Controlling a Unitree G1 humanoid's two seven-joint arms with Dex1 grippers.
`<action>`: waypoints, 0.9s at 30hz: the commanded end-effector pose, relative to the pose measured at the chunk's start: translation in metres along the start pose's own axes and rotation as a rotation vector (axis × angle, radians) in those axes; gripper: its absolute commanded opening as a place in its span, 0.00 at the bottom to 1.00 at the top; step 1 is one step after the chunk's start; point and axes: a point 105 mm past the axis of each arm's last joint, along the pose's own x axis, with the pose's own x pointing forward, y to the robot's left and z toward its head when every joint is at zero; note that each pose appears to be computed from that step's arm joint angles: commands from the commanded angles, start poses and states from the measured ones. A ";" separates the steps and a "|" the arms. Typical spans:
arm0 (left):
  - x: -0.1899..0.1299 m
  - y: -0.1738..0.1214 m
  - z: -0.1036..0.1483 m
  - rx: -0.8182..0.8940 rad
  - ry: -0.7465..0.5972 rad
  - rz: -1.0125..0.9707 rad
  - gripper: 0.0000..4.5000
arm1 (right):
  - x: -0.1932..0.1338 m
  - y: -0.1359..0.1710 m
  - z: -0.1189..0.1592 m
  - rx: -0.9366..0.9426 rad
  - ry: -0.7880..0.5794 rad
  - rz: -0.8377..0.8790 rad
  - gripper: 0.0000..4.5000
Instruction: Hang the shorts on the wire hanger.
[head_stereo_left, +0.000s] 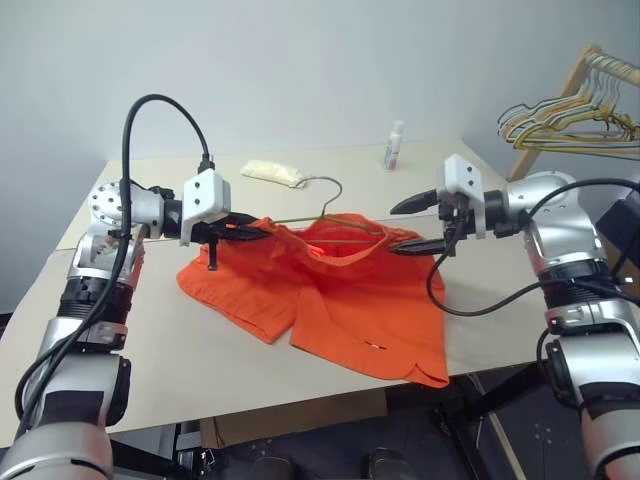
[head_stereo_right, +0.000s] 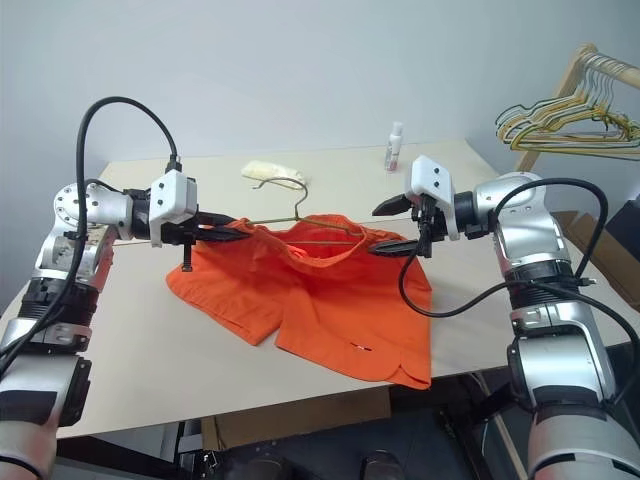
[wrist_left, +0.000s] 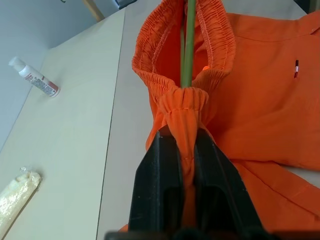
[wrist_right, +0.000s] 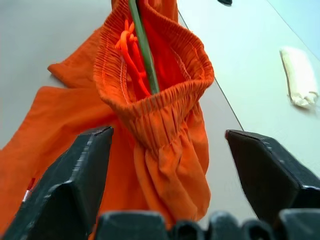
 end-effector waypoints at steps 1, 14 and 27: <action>-0.008 0.009 0.016 0.041 -0.058 0.038 0.00 | 0.003 -0.003 0.009 -0.024 -0.010 0.018 0.59; -0.008 0.011 0.019 0.044 -0.087 0.037 0.00 | 0.008 -0.004 0.009 -0.054 -0.013 0.016 0.00; -0.036 0.042 0.017 0.015 -0.102 0.250 0.84 | -0.033 -0.011 0.003 0.009 -0.037 -0.150 0.00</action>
